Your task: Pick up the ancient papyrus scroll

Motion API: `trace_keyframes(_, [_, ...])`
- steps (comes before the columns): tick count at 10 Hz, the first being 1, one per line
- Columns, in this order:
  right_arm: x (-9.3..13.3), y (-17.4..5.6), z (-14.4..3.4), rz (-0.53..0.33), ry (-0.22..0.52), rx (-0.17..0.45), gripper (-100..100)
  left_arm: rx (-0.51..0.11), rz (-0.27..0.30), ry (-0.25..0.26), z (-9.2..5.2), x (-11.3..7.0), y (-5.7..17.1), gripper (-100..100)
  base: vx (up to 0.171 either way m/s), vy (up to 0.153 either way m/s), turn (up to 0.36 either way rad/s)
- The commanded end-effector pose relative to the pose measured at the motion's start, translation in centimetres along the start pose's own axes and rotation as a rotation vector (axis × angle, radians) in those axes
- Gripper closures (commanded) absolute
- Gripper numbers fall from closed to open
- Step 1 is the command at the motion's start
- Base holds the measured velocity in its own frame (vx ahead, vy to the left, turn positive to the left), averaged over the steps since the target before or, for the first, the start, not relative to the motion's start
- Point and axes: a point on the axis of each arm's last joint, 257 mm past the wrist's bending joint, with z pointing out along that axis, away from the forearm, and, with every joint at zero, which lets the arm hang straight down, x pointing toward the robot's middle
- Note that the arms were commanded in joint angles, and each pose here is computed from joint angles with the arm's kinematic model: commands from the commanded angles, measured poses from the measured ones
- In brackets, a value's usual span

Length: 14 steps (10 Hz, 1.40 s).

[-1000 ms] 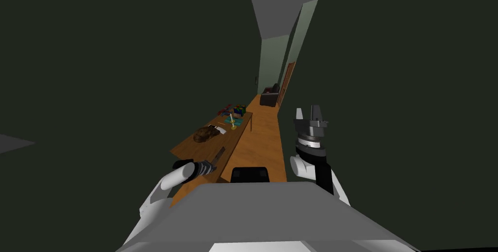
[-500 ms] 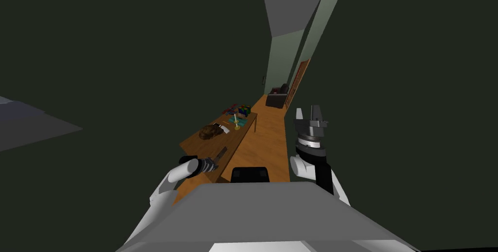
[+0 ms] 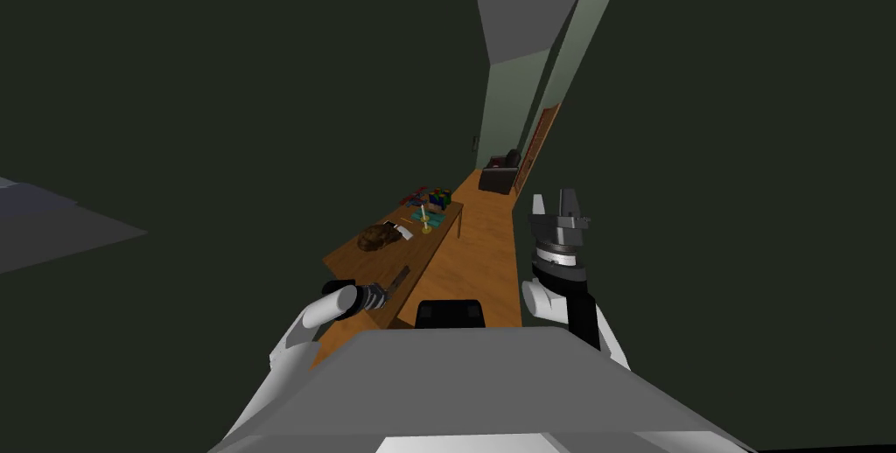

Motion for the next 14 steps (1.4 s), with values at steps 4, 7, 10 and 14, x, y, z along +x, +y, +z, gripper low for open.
trace_keyframes(4, [0.0,0.0,0.0,0.0,0.0,0.0,0,0.029,-0.088,0.001,-0.9,-1.5,-0.2,100,-0.056,0.04,-0.194])
trace_keyframes(7, [0.0,0.0,0.0,0.0,0.0,0.0,0,0.08,-0.23,0.0,-2.4,-3.9,-0.7,100,-0.143,0.089,-0.474])
trace_keyframes(10, [0.0,0.0,0.0,0.0,0.0,0.0,0,0.119,-0.323,-0.002,-3.7,-5.7,-1.0,100,-0.09,0.056,-0.361])
trace_keyframes(14, [0.0,0.0,0.0,0.0,0.0,0.0,0,0.168,-0.427,-0.006,-5.3,-7.7,-1.3,100,-0.1,0.026,-0.367])
